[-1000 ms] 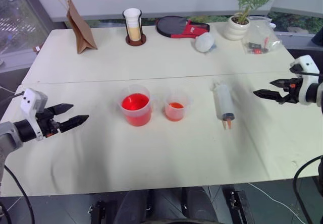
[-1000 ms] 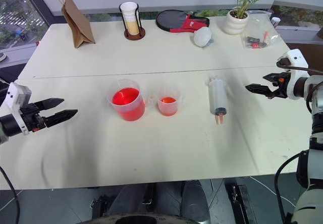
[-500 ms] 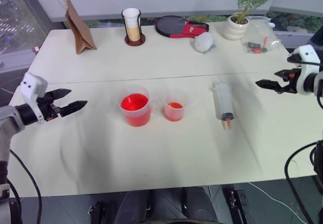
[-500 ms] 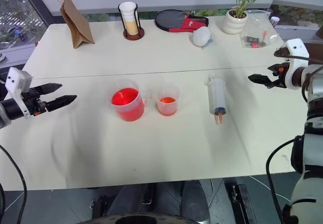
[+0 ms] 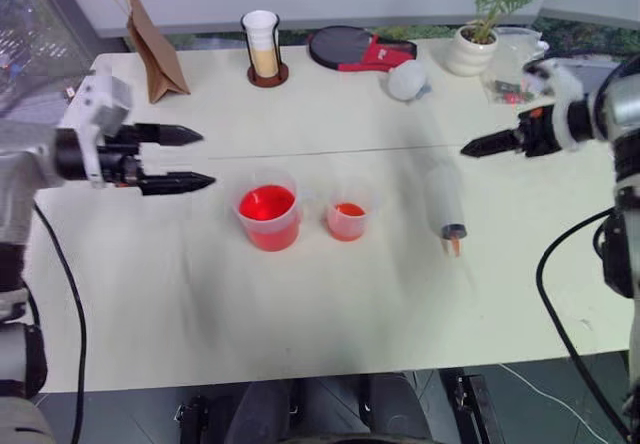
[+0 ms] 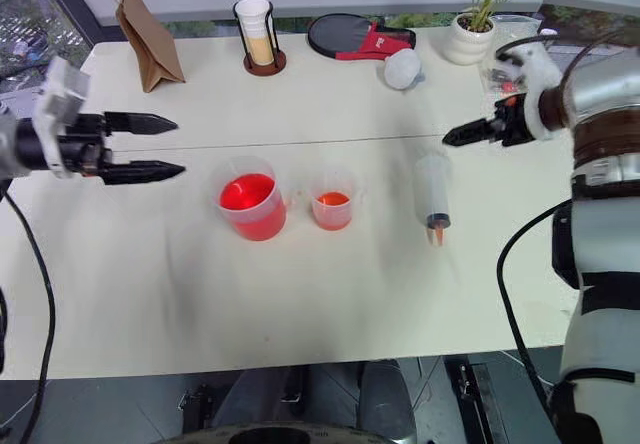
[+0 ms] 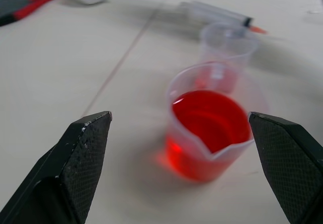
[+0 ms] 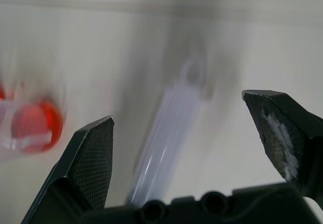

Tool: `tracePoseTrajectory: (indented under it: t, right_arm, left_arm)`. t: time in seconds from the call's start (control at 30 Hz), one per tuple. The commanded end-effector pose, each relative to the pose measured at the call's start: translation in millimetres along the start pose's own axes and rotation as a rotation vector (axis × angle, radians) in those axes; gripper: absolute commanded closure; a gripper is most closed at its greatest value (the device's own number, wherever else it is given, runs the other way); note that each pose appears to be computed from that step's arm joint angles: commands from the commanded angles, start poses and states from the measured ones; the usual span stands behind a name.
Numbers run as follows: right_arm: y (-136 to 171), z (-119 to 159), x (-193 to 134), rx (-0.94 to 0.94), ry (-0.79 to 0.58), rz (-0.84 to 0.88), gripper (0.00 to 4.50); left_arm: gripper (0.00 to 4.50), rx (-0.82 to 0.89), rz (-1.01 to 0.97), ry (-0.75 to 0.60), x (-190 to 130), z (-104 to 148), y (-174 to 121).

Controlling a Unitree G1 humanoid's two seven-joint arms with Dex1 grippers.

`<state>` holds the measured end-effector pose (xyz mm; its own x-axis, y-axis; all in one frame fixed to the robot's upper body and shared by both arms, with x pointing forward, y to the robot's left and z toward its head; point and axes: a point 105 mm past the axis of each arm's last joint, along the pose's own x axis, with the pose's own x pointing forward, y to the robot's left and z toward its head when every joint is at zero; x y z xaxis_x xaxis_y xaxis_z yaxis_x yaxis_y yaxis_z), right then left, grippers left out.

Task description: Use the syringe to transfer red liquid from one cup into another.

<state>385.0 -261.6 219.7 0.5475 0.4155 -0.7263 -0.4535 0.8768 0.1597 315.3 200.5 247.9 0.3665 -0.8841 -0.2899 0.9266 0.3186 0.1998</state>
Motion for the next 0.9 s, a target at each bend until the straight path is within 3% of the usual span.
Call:
tracePoseTrajectory:
  t: [0.03, 0.17, 0.47, 0.57, 0.7, 0.83, 0.9]
  right_arm:
    - [1.9, -5.7, 3.2, 0.083, 0.047, -0.003, 0.00]
    - [8.8, -16.0, 22.2, 0.160, 0.107, 0.017, 0.00]
    - [9.2, -22.2, 62.4, 0.120, 0.138, -0.082, 0.00]
    - [7.6, -24.7, 72.9, 0.085, 0.148, -0.125, 0.92]
    - [10.6, -22.9, 77.4, 0.076, 0.151, -0.134, 2.92]
    - [16.7, -18.8, 73.6, 0.130, 0.136, -0.100, 3.11]
    - [23.1, 4.3, 61.2, 0.154, 0.027, -0.052, 3.11]
  left_arm:
    - [0.03, 0.103, -0.057, -0.056, 11.3, 27.2, -15.8]
    - [0.03, 0.128, -0.123, -0.065, 23.9, 30.2, -38.2]
    - [0.03, 0.129, -0.090, -0.078, 28.3, 30.5, -47.1]
    - [0.00, 0.109, -0.061, -0.066, 26.1, 23.9, -46.7]
    - [0.00, 0.091, -0.026, -0.060, 21.0, 20.1, -44.6]
    - [0.00, 0.082, 0.033, -0.051, 12.4, 16.6, -34.6]
    - [0.00, 0.072, 0.087, -0.052, 3.4, 15.2, -24.0]
